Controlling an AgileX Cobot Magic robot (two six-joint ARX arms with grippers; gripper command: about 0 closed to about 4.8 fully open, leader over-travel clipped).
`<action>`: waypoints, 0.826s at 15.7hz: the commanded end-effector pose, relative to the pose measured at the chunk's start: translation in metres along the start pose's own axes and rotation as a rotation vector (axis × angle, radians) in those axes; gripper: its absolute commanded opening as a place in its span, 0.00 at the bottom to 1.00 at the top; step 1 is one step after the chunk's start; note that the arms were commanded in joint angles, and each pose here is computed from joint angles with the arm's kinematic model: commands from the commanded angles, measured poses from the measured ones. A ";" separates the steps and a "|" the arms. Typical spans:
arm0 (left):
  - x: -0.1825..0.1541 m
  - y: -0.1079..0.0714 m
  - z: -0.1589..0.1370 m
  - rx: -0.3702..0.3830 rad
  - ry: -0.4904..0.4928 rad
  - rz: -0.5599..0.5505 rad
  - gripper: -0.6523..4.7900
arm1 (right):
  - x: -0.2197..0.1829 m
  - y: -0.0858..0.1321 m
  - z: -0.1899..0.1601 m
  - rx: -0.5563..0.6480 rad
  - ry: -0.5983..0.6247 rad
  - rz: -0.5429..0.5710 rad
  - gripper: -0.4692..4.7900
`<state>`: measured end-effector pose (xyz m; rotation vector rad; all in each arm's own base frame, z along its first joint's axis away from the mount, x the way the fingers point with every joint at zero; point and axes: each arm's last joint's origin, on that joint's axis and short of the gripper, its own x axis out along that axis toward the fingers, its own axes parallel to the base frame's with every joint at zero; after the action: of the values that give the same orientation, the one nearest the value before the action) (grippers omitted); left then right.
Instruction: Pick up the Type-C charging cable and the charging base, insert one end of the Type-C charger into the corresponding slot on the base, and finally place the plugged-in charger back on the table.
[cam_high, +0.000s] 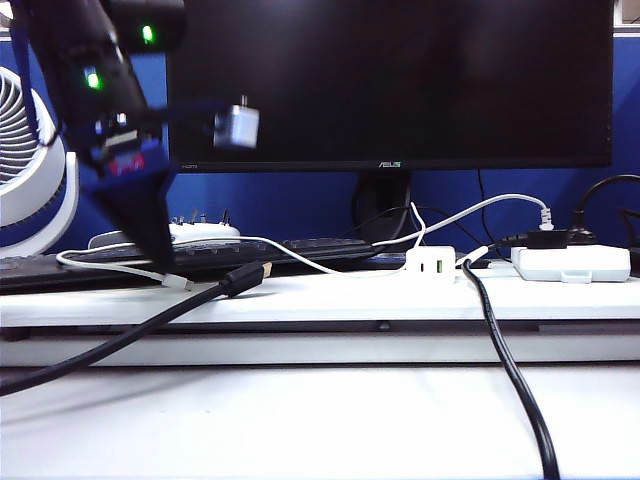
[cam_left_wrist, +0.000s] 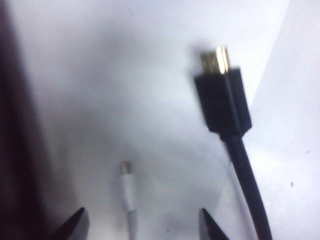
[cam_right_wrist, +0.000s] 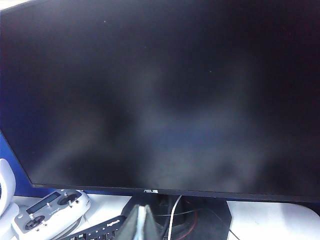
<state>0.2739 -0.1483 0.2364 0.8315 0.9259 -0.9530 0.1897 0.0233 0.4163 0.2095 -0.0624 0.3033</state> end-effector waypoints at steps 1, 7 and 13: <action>0.001 0.001 0.001 0.026 -0.008 -0.002 0.66 | -0.001 0.001 0.002 -0.002 -0.014 0.006 0.09; 0.003 0.004 0.005 0.023 -0.053 0.007 0.66 | -0.001 0.001 0.002 -0.002 -0.014 0.006 0.09; 0.011 0.006 0.005 -0.008 -0.047 0.005 0.65 | -0.001 0.001 0.002 -0.002 -0.010 0.024 0.09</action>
<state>0.2830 -0.1537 0.2274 0.8107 0.8989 -0.9645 0.1897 0.0236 0.4161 0.2089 -0.0603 0.3150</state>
